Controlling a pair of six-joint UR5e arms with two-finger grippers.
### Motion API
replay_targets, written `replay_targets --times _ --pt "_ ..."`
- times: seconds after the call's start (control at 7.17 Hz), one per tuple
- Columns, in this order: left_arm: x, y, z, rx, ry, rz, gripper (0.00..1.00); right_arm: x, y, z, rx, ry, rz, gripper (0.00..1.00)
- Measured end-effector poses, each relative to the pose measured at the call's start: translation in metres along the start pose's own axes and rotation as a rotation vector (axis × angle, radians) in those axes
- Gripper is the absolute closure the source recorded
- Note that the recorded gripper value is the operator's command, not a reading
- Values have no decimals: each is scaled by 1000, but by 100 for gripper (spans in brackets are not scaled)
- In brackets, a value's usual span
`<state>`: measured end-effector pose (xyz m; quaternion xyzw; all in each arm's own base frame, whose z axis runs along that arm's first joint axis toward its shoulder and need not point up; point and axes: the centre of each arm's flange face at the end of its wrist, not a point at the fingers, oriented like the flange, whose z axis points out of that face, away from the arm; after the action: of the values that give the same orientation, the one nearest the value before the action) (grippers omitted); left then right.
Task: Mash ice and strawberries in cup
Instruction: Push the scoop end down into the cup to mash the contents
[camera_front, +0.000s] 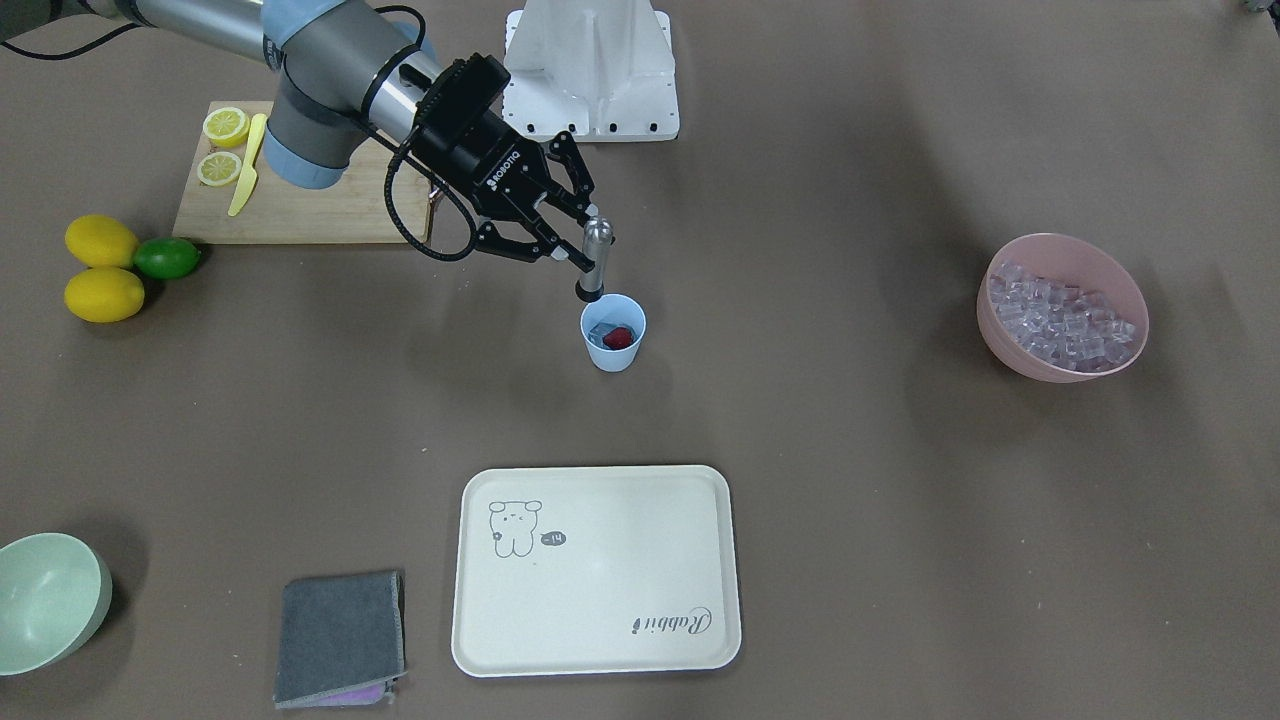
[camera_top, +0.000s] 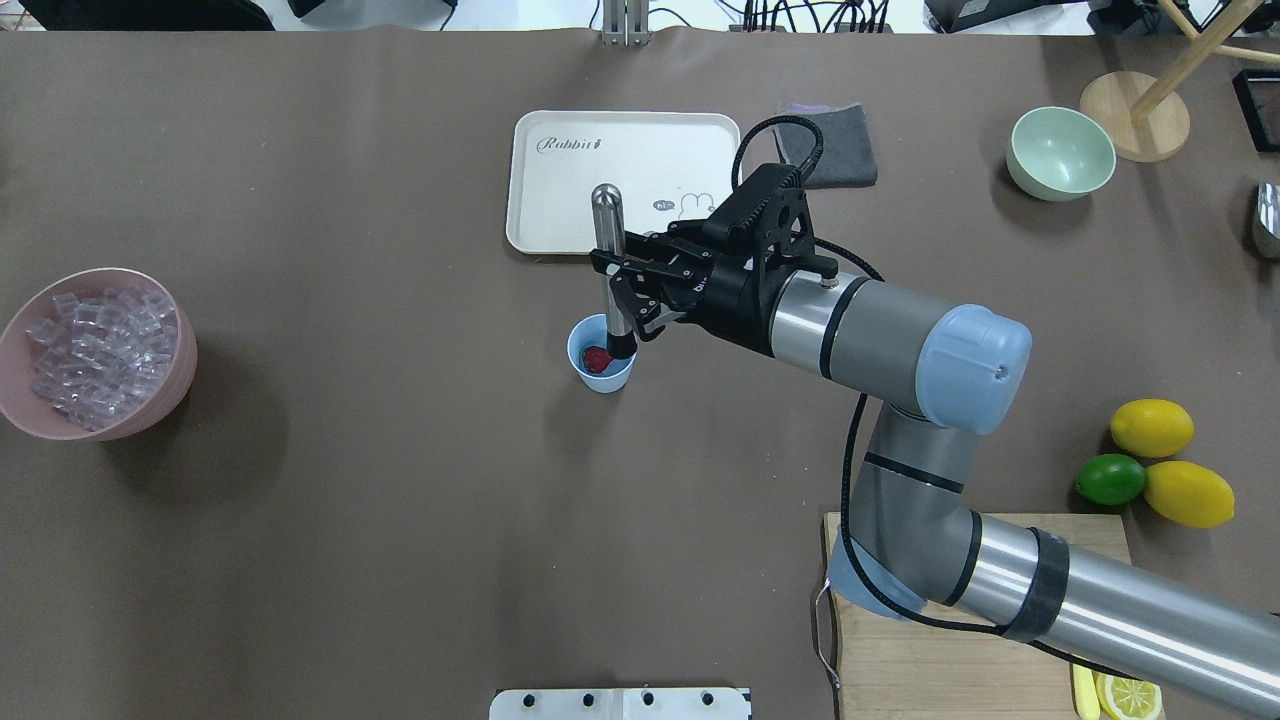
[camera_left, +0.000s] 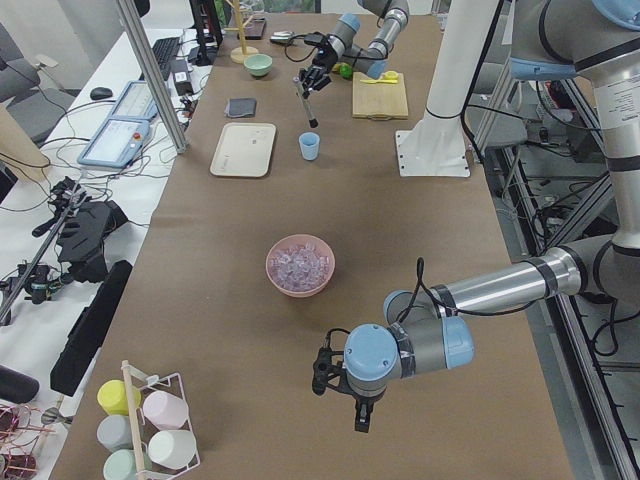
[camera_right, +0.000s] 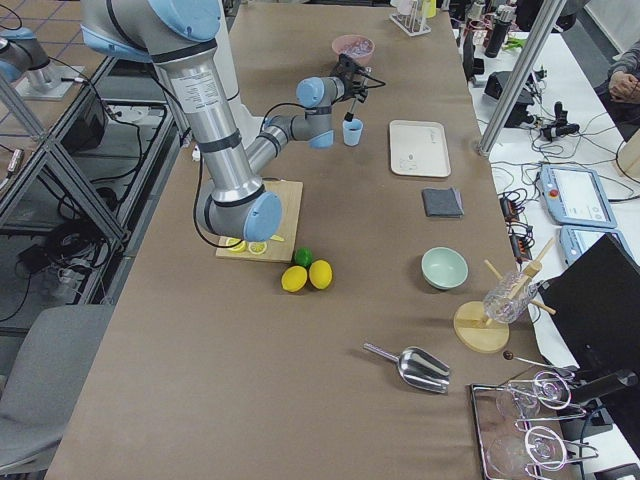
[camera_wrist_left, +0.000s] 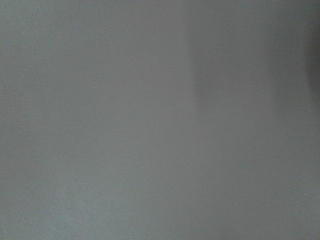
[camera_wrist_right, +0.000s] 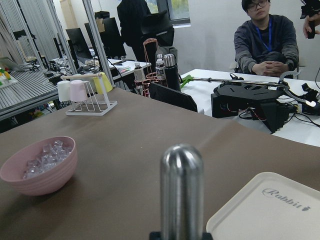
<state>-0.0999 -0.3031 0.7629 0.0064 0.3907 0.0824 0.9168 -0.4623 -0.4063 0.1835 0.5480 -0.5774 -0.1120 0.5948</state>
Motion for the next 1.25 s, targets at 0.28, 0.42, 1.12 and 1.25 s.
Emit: replay_targets --times 0.28,0.42,1.12,1.25 --pt "-1 1 1 -2 1 -3 1 -10 -9 10 56 -21 7 100" --pt "-1 1 2 -3 1 -4 1 -5 0 17 67 -25 3 100" --pt "-2 1 2 -3 1 -5 1 23 64 38 69 5 -27 100" --pt "-2 2 2 -2 2 -5 1 25 76 40 71 4 -25 100"
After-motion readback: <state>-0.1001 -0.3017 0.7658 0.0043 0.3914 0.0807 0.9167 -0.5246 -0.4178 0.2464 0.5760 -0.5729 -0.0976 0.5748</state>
